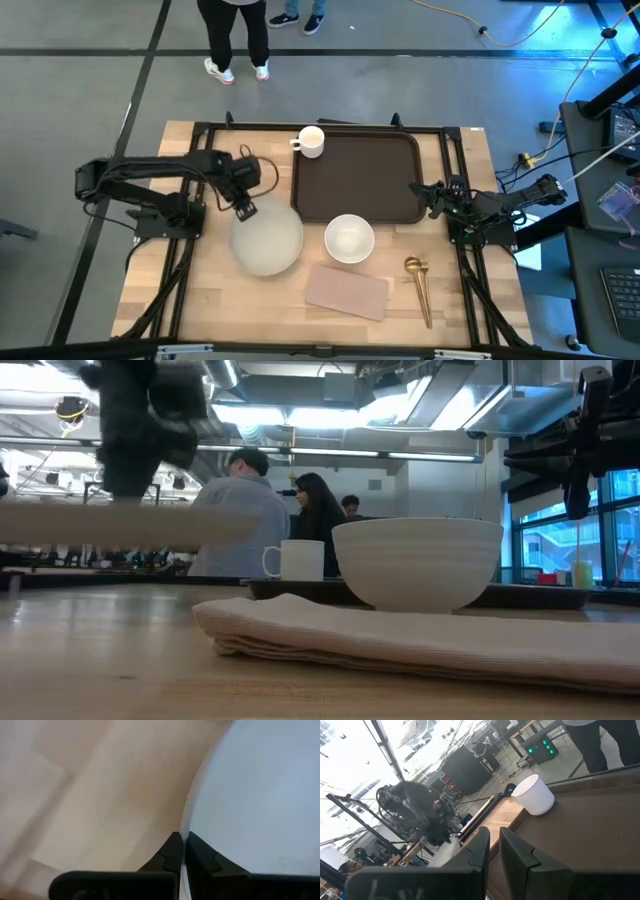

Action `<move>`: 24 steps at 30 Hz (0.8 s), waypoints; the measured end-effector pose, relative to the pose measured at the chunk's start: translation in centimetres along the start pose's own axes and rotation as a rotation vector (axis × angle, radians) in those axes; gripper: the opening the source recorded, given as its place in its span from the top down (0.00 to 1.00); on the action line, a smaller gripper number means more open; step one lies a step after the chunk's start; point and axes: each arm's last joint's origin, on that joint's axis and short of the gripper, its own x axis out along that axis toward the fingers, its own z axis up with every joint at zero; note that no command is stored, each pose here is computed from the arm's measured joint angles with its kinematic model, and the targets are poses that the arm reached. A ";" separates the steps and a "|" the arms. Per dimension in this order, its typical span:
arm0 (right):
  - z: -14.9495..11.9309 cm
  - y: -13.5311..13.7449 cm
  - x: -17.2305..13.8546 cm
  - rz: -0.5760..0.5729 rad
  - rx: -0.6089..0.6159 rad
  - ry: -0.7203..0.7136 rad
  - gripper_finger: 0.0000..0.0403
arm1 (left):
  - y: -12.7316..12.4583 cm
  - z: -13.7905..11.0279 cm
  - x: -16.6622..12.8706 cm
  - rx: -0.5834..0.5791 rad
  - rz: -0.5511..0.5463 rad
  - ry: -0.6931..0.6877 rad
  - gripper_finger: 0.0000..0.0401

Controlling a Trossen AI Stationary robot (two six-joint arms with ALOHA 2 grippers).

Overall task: Set up tray
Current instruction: Put the gray plate to the bottom right of the white mug on the black serving tray

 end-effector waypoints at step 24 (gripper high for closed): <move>0.2 -0.2 0.0 -0.070 0.013 -0.067 0.89 | -0.6 22.3 -12.1 0.251 0.061 -0.505 0.99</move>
